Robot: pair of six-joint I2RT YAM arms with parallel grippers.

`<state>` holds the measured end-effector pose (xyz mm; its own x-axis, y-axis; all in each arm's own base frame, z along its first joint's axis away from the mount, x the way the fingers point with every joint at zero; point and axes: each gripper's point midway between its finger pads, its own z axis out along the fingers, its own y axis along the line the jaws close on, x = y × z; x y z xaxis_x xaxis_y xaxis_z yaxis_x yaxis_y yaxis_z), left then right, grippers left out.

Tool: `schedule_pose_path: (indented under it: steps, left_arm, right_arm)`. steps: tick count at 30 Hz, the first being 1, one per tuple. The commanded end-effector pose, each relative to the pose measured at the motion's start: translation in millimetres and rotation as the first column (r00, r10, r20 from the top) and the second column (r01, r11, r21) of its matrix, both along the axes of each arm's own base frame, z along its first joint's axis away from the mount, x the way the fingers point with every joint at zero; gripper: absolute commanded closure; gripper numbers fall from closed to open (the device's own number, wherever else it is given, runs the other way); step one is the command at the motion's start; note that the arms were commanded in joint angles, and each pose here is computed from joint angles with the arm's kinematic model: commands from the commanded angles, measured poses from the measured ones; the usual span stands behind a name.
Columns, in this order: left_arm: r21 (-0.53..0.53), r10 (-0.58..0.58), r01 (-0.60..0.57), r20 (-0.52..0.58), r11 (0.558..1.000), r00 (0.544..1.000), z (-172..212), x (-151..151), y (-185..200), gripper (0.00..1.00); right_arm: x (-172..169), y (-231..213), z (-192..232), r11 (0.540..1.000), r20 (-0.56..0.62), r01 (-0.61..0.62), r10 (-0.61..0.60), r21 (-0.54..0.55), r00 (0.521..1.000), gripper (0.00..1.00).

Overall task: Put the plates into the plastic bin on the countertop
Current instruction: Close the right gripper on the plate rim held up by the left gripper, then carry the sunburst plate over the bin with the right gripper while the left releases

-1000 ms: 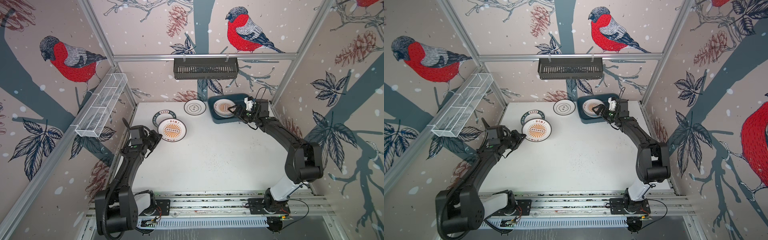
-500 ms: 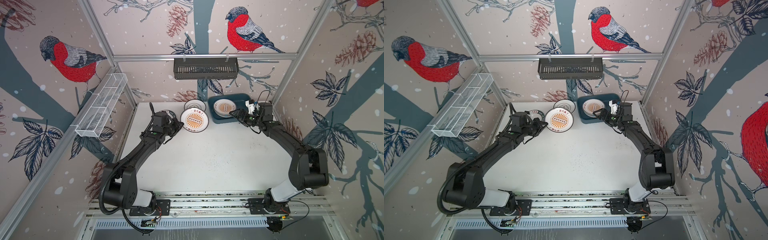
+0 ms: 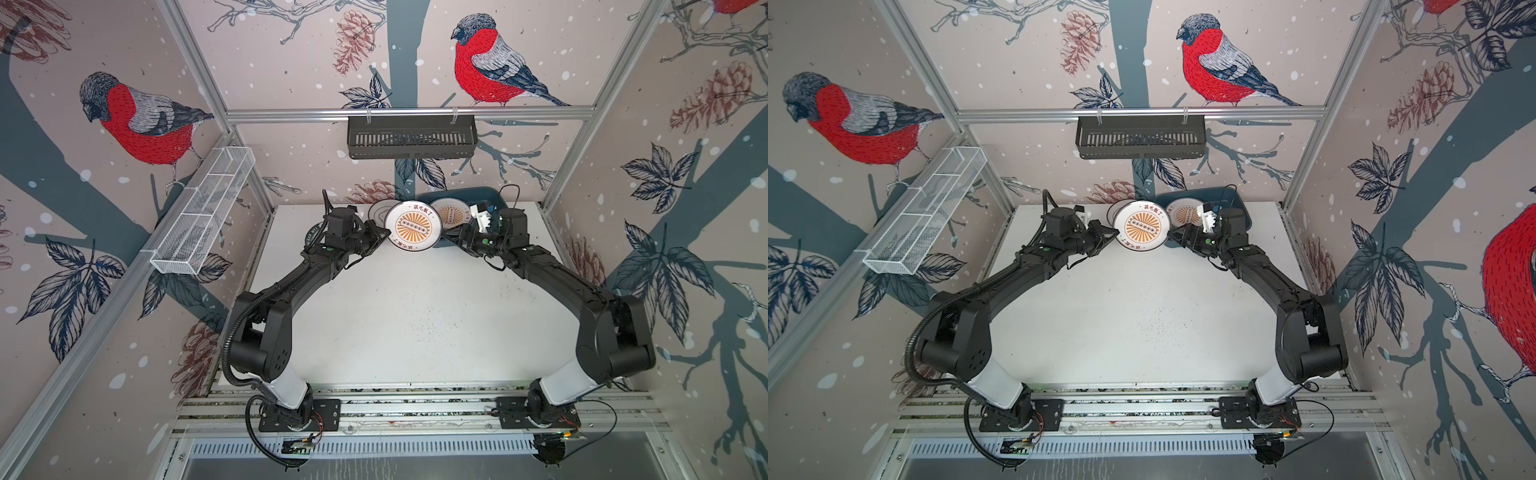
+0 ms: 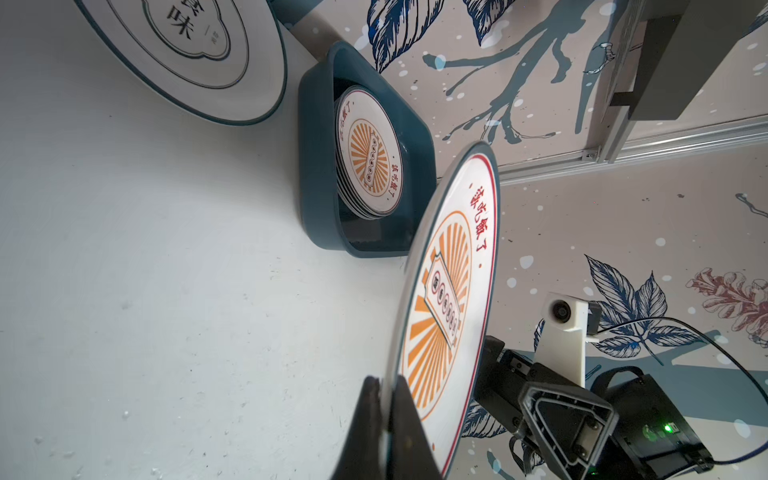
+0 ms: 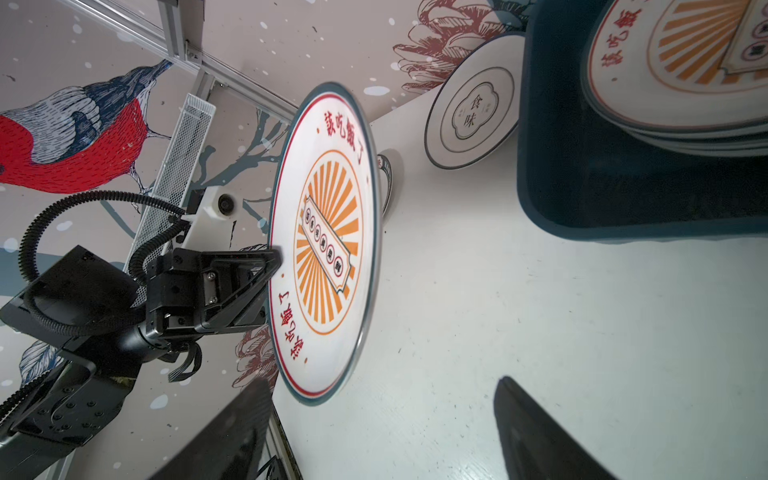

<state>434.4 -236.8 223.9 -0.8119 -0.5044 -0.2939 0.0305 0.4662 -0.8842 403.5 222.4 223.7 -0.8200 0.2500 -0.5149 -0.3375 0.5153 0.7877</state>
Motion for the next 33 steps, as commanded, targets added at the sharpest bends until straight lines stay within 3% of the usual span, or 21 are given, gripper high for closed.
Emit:
schedule_pose_path:
  steps: [1,10,13,18,25,33]
  left_arm:
    - [-0.064,-0.049,0.053,0.064,0.997,0.997,20,2,-14,1.0]
    - [-0.089,-0.073,0.08,0.077,0.993,0.994,25,-4,-30,1.0]
    - [-0.089,-0.072,0.079,0.081,0.993,0.994,26,-6,-32,1.0]
    - [-0.087,-0.07,0.076,0.071,0.993,0.995,23,-5,-33,1.0]
    - [-0.08,-0.086,0.092,0.081,0.993,0.993,29,-4,-36,0.99]
    - [-0.02,-0.086,0.089,0.102,0.996,0.991,35,-7,-31,0.51]
  right_arm:
    - [5,5,5,1.0,0.022,0.012,-0.012,0.016,1.0,0.19]
    - [16,10,0,0.999,-0.008,0.013,-0.013,0.049,1.0,0.48]
    - [18,10,-2,0.998,-0.02,0.012,-0.011,0.063,1.0,0.67]
    - [17,6,-5,0.997,-0.033,0.022,-0.019,0.081,0.999,0.73]
    - [20,0,-7,0.993,-0.044,0.047,-0.043,0.104,0.998,0.91]
    - [25,-16,-5,0.99,-0.054,0.095,-0.089,0.108,0.995,0.96]
